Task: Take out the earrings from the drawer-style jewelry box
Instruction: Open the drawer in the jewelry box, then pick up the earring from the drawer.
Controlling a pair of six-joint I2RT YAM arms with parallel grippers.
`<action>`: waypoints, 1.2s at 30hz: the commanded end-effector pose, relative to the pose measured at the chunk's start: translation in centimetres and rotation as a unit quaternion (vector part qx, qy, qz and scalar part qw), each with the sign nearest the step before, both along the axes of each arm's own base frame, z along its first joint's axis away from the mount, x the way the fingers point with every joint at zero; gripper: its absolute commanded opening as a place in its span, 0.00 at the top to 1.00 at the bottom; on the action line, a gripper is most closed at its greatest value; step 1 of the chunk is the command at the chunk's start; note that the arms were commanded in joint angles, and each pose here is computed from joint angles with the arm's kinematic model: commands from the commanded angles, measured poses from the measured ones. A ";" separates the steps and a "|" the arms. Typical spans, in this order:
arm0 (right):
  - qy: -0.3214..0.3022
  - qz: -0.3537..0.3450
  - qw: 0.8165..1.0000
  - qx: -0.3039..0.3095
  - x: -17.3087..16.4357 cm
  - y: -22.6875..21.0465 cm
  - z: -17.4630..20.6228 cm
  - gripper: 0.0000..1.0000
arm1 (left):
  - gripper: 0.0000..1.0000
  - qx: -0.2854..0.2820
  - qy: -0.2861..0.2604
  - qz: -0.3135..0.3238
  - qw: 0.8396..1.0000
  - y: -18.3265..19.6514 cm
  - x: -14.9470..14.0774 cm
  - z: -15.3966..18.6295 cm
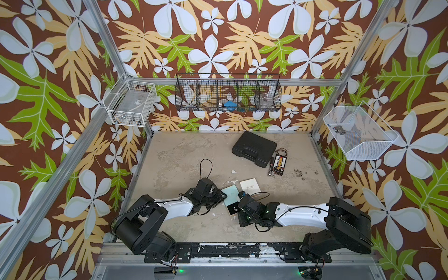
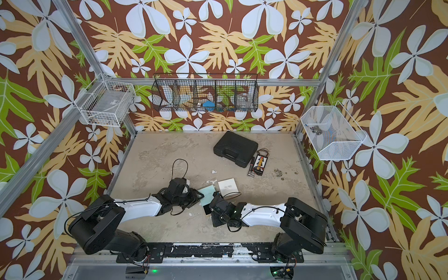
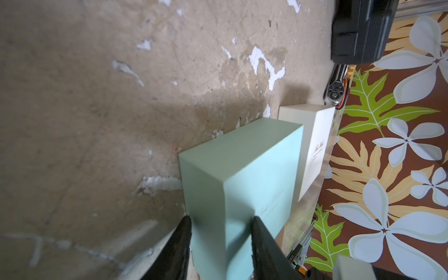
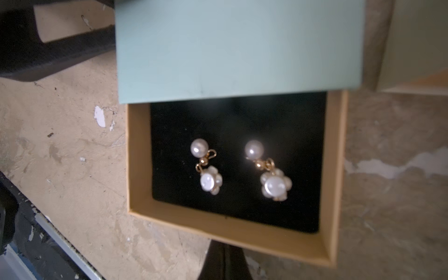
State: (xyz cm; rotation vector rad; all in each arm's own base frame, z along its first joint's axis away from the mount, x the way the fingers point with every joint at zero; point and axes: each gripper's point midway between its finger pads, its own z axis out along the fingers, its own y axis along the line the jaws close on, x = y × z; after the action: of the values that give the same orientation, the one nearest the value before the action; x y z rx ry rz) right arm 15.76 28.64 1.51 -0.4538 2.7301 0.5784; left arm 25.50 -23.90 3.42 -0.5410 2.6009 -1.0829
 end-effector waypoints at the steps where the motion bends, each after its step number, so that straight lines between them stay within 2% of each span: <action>1: 0.034 -0.004 0.998 -0.043 -1.5 -2.1 -1.4 1.00 | 0.58 0.033 0.026 0.009 0.999 1.2 -0.9 -1.7; 13: 0.035 -0.007 0.998 -0.051 -2.1 -2.6 -1.1 1.00 | 0.58 0.024 0.020 0.003 1.000 0.7 -0.8 -1.2; 14: 0.034 -0.007 0.998 -0.051 -2.1 -2.6 -0.9 0.99 | 0.58 0.022 0.017 0.002 1.000 0.6 -0.7 -1.0; 16: 0.028 -0.007 0.998 -0.049 -2.0 -2.7 -0.1 0.86 | 0.57 0.017 0.009 0.000 1.000 0.4 -0.5 -0.4; 18: 0.021 -0.006 0.999 -0.048 -1.9 -2.9 0.7 0.79 | 0.56 0.012 0.001 -0.002 1.000 0.2 -0.3 0.3; 21: 0.012 -0.005 0.999 -0.048 -2.0 -3.6 2.3 0.74 | 0.53 0.004 -0.009 -0.006 1.000 0.0 -0.2 1.5; 26: -0.022 -0.006 0.998 -0.056 -1.5 -5.0 5.1 0.76 | 0.53 -0.002 -0.008 -0.018 1.000 0.4 -1.4 1.9; 30: -0.054 0.007 0.996 -0.067 -0.4 -4.4 7.2 0.76 | 0.55 -0.017 0.001 -0.037 0.999 0.2 -2.7 1.5; 36: -0.061 0.042 0.991 -0.108 1.0 -2.2 7.3 0.77 | 0.56 -0.043 -0.008 -0.048 0.998 -0.5 -2.8 1.9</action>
State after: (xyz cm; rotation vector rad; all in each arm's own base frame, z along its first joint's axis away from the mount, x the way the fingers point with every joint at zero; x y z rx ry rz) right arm 16.37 26.88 9.21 -0.5568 2.6796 0.3737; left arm 22.54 -23.58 4.49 -0.4780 2.6306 -1.1665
